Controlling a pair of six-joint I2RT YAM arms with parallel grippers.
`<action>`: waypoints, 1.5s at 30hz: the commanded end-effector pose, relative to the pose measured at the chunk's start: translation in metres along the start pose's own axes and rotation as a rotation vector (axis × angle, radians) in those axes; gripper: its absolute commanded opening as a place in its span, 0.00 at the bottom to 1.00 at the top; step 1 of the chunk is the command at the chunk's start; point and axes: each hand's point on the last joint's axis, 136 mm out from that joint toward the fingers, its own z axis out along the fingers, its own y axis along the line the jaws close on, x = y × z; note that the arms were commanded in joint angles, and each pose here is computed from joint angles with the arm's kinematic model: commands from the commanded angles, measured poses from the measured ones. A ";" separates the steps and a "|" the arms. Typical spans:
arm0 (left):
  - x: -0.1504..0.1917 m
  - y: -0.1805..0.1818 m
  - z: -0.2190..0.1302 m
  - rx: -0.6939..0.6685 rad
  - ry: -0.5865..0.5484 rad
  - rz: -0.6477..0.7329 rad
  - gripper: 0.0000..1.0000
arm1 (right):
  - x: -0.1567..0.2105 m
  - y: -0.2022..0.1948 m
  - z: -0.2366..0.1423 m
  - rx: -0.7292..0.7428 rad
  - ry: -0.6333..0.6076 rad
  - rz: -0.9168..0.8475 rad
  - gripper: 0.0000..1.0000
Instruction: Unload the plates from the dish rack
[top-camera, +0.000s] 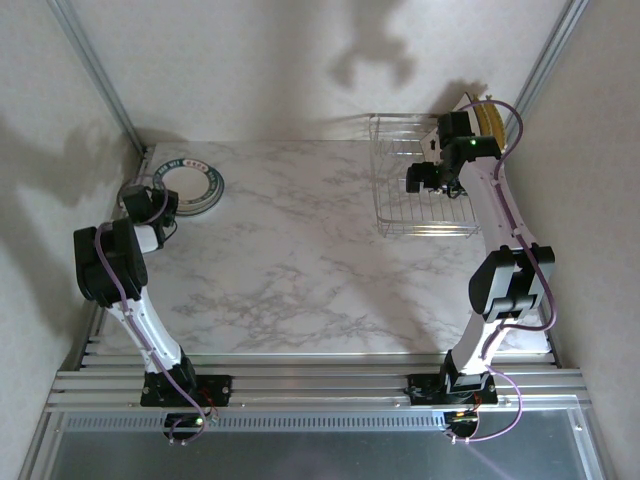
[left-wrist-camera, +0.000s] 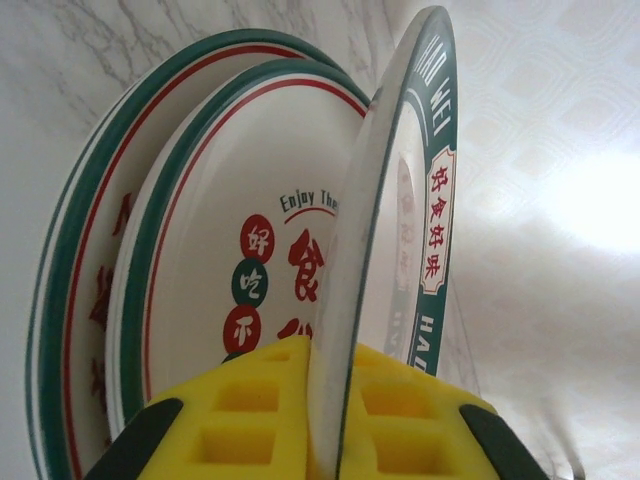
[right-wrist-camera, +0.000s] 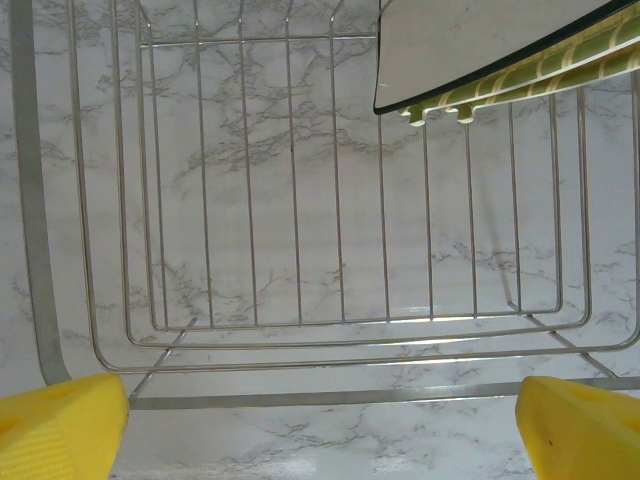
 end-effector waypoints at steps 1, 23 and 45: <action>-0.015 -0.015 0.005 0.056 -0.032 0.009 0.00 | 0.004 -0.001 0.001 -0.002 0.013 -0.018 0.99; -0.009 0.003 -0.004 -0.132 -0.008 0.190 0.26 | 0.001 0.001 -0.002 -0.015 -0.003 -0.018 0.99; -0.016 -0.003 -0.028 -0.395 -0.029 0.490 0.59 | -0.001 0.004 -0.005 -0.030 -0.019 -0.016 0.99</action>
